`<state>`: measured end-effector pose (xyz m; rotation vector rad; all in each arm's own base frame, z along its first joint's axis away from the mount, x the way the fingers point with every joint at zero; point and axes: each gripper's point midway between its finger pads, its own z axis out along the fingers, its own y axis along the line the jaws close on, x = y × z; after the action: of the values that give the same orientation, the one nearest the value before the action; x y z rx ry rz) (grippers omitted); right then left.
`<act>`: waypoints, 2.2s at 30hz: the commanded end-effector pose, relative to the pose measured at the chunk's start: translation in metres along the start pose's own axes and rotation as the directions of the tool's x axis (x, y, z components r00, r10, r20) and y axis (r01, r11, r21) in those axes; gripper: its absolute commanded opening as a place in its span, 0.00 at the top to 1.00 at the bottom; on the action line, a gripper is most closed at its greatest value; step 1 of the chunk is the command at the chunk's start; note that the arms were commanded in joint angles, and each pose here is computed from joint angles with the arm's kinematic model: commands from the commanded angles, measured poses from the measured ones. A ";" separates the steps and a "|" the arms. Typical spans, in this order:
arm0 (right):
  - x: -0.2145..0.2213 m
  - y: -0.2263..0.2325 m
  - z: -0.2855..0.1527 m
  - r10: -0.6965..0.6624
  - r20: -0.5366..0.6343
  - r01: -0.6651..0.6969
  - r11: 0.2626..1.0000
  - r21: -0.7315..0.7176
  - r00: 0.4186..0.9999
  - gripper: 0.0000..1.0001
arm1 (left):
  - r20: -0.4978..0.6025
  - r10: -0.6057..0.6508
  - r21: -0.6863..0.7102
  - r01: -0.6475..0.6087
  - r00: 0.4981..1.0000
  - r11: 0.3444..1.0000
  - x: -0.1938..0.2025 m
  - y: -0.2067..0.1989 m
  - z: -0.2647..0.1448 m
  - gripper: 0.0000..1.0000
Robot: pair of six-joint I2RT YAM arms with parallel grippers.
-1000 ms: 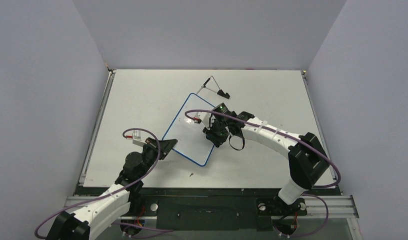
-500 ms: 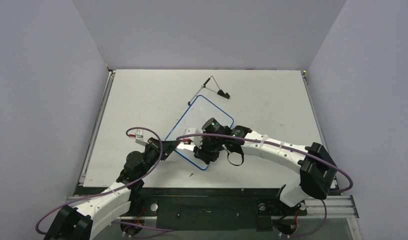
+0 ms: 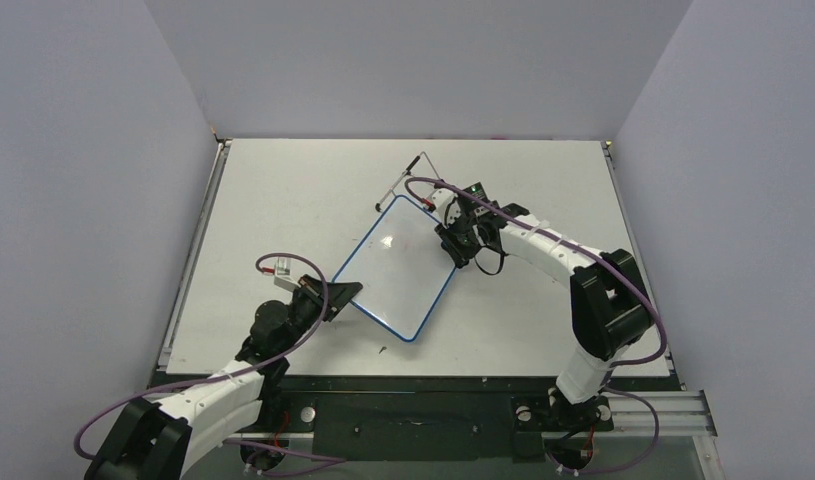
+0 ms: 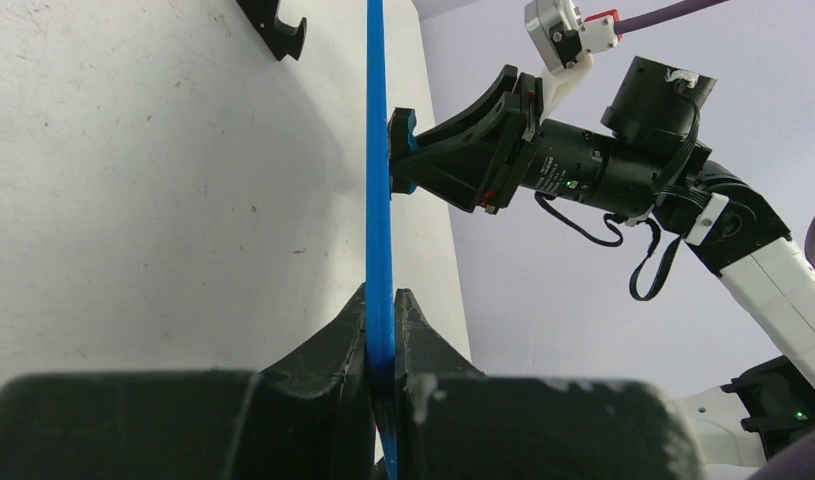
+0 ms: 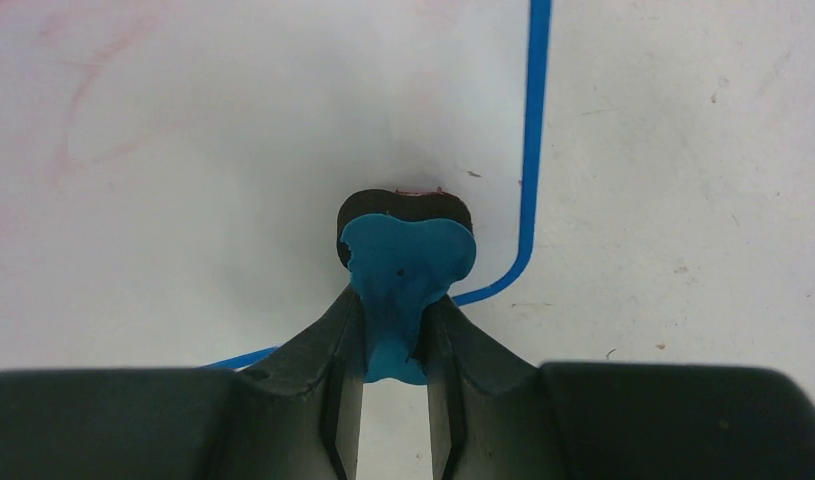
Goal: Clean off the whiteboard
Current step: Erase the whiteboard at the center of the board.
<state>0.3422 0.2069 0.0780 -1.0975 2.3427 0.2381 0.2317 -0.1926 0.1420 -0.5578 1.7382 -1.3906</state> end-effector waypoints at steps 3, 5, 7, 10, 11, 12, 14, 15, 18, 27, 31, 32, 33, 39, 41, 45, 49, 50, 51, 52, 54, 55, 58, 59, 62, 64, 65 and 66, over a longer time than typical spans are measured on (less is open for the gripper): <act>-0.043 0.094 -0.030 -0.173 0.148 0.199 0.962 -0.186 0.974 1.00 | -0.009 -0.003 0.308 0.006 1.000 0.951 -0.003 -0.071 -0.012 1.00; -0.047 0.138 -0.043 -0.241 0.201 0.290 0.920 -0.265 0.949 1.00 | -0.023 0.000 0.308 0.007 1.000 0.951 -0.001 -0.070 -0.011 1.00; -0.050 0.166 -0.054 -0.279 0.242 0.347 0.885 -0.311 0.929 1.00 | -0.037 0.006 0.308 0.006 0.999 0.951 0.002 -0.069 -0.010 1.00; -0.056 0.160 -0.055 -0.274 0.242 0.337 0.900 -0.276 0.931 1.00 | -0.056 0.014 0.311 0.004 0.998 0.950 0.007 -0.069 -0.010 1.00; -0.057 0.149 -0.049 -0.259 0.223 0.312 0.917 -0.249 0.940 1.00 | -0.060 0.019 0.317 0.001 0.998 0.948 0.006 -0.071 -0.008 1.00; -0.060 0.130 -0.047 -0.225 0.213 0.271 0.937 -0.220 0.951 1.00 | -0.061 0.025 0.323 -0.004 0.998 0.946 0.007 -0.074 -0.008 1.00; -0.060 0.091 -0.038 -0.142 0.175 0.170 0.973 -0.157 0.974 1.00 | -0.071 0.036 0.328 -0.011 0.997 0.944 0.009 -0.075 -0.007 1.00; -0.056 0.076 -0.032 -0.110 0.150 0.129 0.984 -0.124 0.983 1.00 | -0.079 0.042 0.331 -0.014 0.996 0.943 0.010 -0.076 -0.007 1.00; -0.049 0.029 -0.034 -0.009 0.142 0.019 0.997 -0.070 0.990 1.00 | -0.091 0.060 0.323 -0.027 0.994 0.946 0.013 -0.073 -0.006 1.00; -0.018 0.054 -0.068 -0.079 0.213 0.131 0.961 -0.242 0.974 1.00 | -0.115 0.105 0.294 -0.067 0.988 0.954 0.020 -0.064 -0.001 1.00; -0.010 0.059 -0.073 -0.111 0.222 0.169 0.950 -0.261 0.969 1.00 | -0.126 0.111 0.297 -0.069 0.986 0.952 0.022 -0.063 0.001 1.00; -0.011 0.060 -0.074 -0.115 0.228 0.175 0.949 -0.264 0.967 1.00 | -0.132 0.109 0.293 -0.066 0.985 0.954 0.024 -0.062 0.001 1.00; -0.010 0.060 -0.074 -0.116 0.228 0.177 0.947 -0.267 0.967 1.00 | -0.132 0.109 0.296 -0.065 0.985 0.953 0.024 -0.062 0.001 1.00; -0.001 0.065 -0.072 -0.190 0.236 0.250 0.934 -0.256 0.953 1.00 | -0.145 0.109 0.292 -0.062 0.983 0.954 0.027 -0.059 0.002 1.00; 0.004 0.066 -0.071 -0.291 0.245 0.344 0.914 -0.216 0.925 1.00 | -0.147 0.112 0.293 -0.065 0.983 0.954 0.028 -0.059 0.001 1.00; 0.014 0.077 -0.077 -0.540 0.292 0.595 0.790 -0.148 0.789 1.00 | -0.160 0.126 0.286 -0.076 0.979 0.955 0.030 -0.058 0.002 1.00; 0.030 0.078 -0.079 -0.723 0.290 0.772 0.627 -0.105 0.627 1.00 | -0.164 0.136 0.276 -0.087 0.977 0.957 0.031 -0.055 0.002 1.00; 0.036 0.078 -0.079 -0.741 0.278 0.787 0.604 -0.122 0.612 1.00 | -0.165 0.136 0.272 -0.087 0.977 0.958 0.031 -0.054 0.002 1.00; 0.039 0.077 -0.079 -0.786 0.277 0.832 0.542 -0.120 0.553 1.00 | -0.163 0.136 0.272 -0.088 0.977 0.958 0.031 -0.054 0.002 1.00; 0.046 0.078 -0.078 -0.805 0.270 0.848 0.510 -0.142 0.529 1.00 | -0.164 0.135 0.270 -0.087 0.977 0.959 0.031 -0.054 0.002 1.00; 0.054 0.080 -0.075 -0.854 0.276 0.897 0.417 -0.144 0.441 1.00 | -0.163 0.134 0.270 -0.087 0.977 0.959 0.030 -0.054 0.002 1.00; 0.055 0.080 -0.074 -0.870 0.275 0.913 0.383 -0.142 0.408 1.00 | -0.164 0.134 0.269 -0.086 0.977 0.959 0.031 -0.054 0.002 1.00; 0.059 0.080 -0.069 -0.885 0.262 0.922 0.360 -0.142 0.385 1.00 | -0.166 0.129 0.268 -0.081 0.978 0.960 0.031 -0.054 0.002 1.00; 0.059 0.079 -0.068 -0.890 0.252 0.924 0.356 -0.139 0.381 1.00 | -0.165 0.128 0.266 -0.080 0.978 0.961 0.031 -0.054 0.002 1.00; 0.059 0.080 -0.066 -0.892 0.247 0.925 0.357 -0.130 0.379 1.00 | -0.165 0.126 0.268 -0.078 0.978 0.960 0.031 -0.054 0.001 1.00; 0.060 0.080 -0.065 -0.893 0.244 0.925 0.358 -0.127 0.379 1.00 | -0.163 0.123 0.268 -0.076 0.979 0.960 0.030 -0.055 0.001 1.00; 0.060 0.079 -0.064 -0.894 0.233 0.924 0.363 -0.121 0.382 1.00 | -0.162 0.123 0.267 -0.077 0.979 0.961 0.030 -0.054 0.001 1.00; 0.059 0.074 -0.059 -0.896 0.206 0.919 0.381 -0.104 0.394 1.00 | -0.161 0.121 0.267 -0.075 0.980 0.961 0.030 -0.055 0.001 1.00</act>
<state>0.2188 0.1916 0.0899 -2.2560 1.3015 0.1988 0.2037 -0.2260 0.1264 -0.3063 1.8695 -1.5105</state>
